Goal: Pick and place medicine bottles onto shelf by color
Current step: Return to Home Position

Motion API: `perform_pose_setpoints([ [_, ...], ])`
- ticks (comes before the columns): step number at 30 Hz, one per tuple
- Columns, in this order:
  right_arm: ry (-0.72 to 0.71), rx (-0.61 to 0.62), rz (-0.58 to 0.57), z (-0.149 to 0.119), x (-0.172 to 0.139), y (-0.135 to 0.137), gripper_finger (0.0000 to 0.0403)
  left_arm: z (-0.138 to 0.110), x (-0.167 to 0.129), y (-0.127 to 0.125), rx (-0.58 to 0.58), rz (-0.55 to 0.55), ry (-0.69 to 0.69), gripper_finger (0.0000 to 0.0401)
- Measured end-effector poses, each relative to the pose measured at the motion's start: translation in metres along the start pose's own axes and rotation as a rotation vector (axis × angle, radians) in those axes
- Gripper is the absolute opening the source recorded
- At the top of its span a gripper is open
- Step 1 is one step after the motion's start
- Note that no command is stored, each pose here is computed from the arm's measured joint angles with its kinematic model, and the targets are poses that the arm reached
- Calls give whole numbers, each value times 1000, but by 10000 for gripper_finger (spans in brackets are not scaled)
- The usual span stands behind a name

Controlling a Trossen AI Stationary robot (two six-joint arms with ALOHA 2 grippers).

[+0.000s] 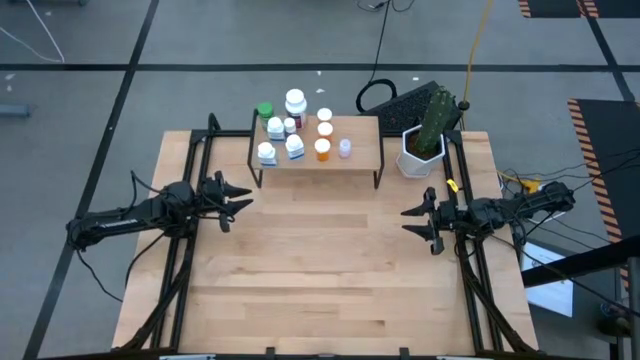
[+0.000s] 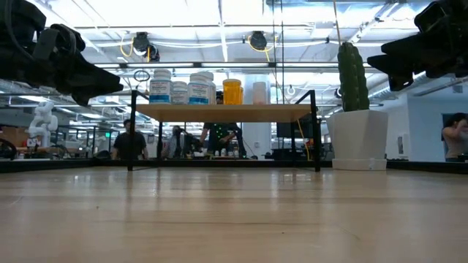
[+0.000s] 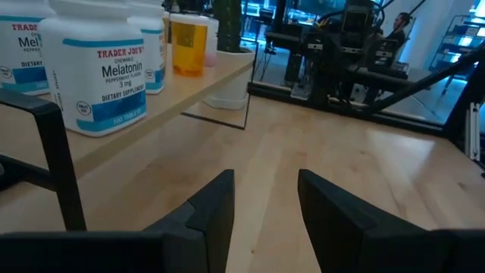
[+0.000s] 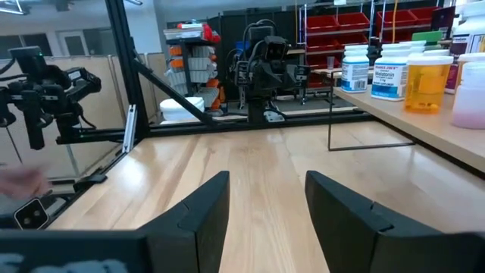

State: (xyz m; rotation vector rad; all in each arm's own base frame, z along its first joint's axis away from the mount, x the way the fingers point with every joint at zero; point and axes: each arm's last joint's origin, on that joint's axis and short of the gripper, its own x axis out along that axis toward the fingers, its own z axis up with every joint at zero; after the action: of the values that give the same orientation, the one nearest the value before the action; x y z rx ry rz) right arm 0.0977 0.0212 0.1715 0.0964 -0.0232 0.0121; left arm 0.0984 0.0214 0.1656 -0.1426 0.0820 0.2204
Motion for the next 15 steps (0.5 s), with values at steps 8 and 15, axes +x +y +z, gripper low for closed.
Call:
perform_pose_setpoints([
  [8, -1, -236, -2, 0, 0, 0, 167, 0, 0, 0, 0, 0, 0, 147],
  [15, -1, -258, -2, 0, 0, 0, 167, 0, 0, 0, 1, 0, -1, 147],
])
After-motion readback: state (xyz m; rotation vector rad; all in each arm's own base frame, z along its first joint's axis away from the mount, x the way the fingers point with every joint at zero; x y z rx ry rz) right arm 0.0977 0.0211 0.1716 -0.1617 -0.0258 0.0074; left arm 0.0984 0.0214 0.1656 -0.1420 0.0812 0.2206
